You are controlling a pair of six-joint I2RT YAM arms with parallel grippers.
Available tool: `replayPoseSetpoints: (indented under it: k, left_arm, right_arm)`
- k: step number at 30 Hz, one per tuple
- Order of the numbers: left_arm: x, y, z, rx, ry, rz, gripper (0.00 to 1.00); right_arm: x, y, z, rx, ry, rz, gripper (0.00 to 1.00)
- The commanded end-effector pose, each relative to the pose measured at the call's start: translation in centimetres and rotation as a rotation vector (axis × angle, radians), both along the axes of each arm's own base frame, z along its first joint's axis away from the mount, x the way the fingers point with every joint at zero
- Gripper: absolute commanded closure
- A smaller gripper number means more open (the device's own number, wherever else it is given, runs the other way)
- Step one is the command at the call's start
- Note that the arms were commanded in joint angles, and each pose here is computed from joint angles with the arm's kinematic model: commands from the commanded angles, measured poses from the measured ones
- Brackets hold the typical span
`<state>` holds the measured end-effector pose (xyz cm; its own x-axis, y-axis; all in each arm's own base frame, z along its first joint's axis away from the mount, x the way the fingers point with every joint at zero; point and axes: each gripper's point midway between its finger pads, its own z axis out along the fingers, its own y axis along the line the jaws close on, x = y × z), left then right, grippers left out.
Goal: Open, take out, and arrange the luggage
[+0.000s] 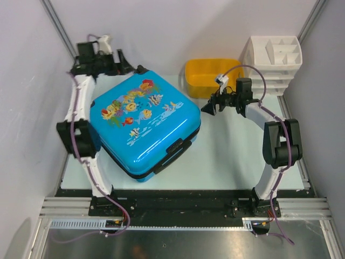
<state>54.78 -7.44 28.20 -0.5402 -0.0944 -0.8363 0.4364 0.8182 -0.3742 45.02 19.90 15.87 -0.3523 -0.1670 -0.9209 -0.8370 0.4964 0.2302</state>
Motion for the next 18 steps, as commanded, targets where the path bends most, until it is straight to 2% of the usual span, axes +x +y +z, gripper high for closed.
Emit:
replayPoseSetpoints:
  k: [1,2,3,4,5,6,7,8,9,10,13,18]
  left_arm:
    - [-7.3,8.5,9.9,0.065,-0.119,0.349,0.04]
    - [-8.8,10.1,9.8,0.063,-0.105,0.403,0.05]
    - [-10.2,11.2,6.3,0.059,-0.013,0.452,0.05]
    - [-13.2,11.8,8.3,0.045,-0.047,0.523,0.05]
    - [-15.0,13.7,7.1,0.038,-0.015,0.589,0.05]
    - [-17.0,14.2,3.8,0.024,0.067,0.625,0.05]
    - [-19.9,15.4,4.4,-0.009,0.059,0.703,0.04]
    - [-21.4,15.2,3.5,-0.044,0.081,0.707,0.03]
    - [-23.0,15.3,0.6,-0.074,0.155,0.730,0.03]
    - [-24.5,16.0,-0.2,-0.124,0.189,0.774,0.02]
    - [-27.0,14.5,-1.5,-0.229,0.215,0.739,0.02]
    - [-28.2,10.4,-3.5,-0.375,0.284,0.577,0.00]
  right_arm:
    - [-0.6,2.1,0.2,-0.039,-0.035,0.060,0.19]
    - [-0.9,2.6,0.0,-0.042,-0.032,0.071,0.19]
    - [-1.4,3.6,-0.1,-0.043,-0.032,0.095,0.19]
    - [-1.7,4.0,-0.2,-0.047,-0.031,0.108,0.19]
    - [-2.3,4.4,-0.3,-0.047,-0.020,0.125,0.19]
    - [-2.9,5.2,-0.3,-0.049,-0.022,0.152,0.19]
    - [-3.5,5.6,-0.5,-0.056,-0.025,0.176,0.19]
    - [-4.4,5.8,-0.8,-0.067,-0.005,0.197,0.19]
    - [-5.2,6.4,-0.7,-0.075,-0.009,0.219,0.19]
    - [-5.8,6.6,-1.0,-0.082,0.002,0.233,0.19]
    - [-8.1,7.3,-1.1,-0.093,0.029,0.283,0.19]
    - [-11.2,7.5,-1.9,-0.102,0.083,0.323,0.19]
